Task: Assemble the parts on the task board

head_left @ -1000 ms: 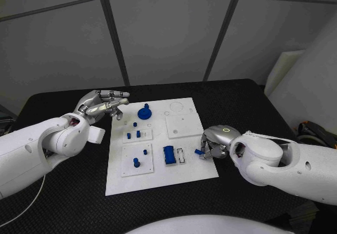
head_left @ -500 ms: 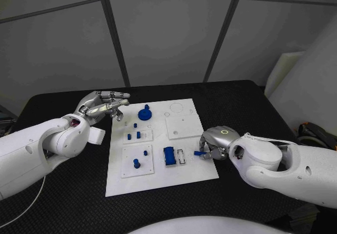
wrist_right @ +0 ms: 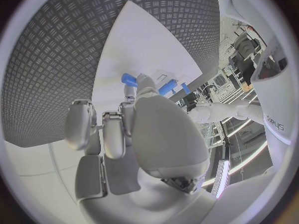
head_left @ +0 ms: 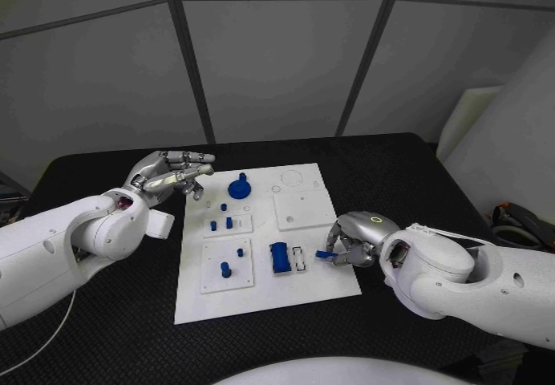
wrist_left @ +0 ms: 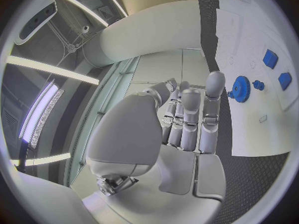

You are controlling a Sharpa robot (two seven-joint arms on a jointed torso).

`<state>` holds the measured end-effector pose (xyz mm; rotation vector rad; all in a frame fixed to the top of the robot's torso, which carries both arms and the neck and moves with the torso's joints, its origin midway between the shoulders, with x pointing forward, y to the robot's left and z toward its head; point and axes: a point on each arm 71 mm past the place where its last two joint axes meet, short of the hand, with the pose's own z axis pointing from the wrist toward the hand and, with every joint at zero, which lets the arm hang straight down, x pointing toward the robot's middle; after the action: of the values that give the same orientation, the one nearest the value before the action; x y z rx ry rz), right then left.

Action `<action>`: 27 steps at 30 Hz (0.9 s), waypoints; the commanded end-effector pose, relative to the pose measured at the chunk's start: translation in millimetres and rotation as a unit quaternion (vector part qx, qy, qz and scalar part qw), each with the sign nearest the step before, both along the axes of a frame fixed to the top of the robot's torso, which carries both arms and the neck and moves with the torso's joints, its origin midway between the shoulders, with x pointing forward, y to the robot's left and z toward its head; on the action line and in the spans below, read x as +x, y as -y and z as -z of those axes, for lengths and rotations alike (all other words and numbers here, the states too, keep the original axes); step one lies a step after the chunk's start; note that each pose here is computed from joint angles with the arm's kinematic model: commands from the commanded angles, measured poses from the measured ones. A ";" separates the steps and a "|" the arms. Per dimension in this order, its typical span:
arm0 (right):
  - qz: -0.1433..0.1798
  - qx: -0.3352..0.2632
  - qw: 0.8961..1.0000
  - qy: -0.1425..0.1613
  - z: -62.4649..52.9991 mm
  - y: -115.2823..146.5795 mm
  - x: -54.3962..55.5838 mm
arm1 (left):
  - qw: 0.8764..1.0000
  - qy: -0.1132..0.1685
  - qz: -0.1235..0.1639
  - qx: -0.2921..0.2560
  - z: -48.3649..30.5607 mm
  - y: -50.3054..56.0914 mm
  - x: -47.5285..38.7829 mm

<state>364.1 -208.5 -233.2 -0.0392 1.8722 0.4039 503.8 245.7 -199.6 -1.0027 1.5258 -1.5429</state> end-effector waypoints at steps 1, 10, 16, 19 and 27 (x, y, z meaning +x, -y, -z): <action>0.037 0.060 0.998 0.000 -4.3 -1.6 -0.3 | 1.000 0.002 0.005 -0.004 -1.4 0.8 -0.3; 0.049 0.094 0.994 -0.034 0.6 -13.3 1.7 | 1.000 0.002 0.006 -0.004 -1.7 1.3 -0.8; 0.052 0.103 0.991 -0.068 8.0 -21.2 4.8 | 1.000 0.001 0.006 -0.004 -1.9 0.7 -1.1; 0.052 0.105 0.990 -0.079 10.5 -24.6 5.9 | 1.000 0.001 0.006 -0.004 -2.0 0.6 -1.4; 0.056 0.110 0.988 -0.093 14.7 -30.6 9.0 | 1.000 0.000 0.007 -0.003 -2.3 -0.5 -2.0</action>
<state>373.3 -178.0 -246.1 0.2284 1.9606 0.5461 502.2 247.8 -198.7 -1.0020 1.5264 -1.5425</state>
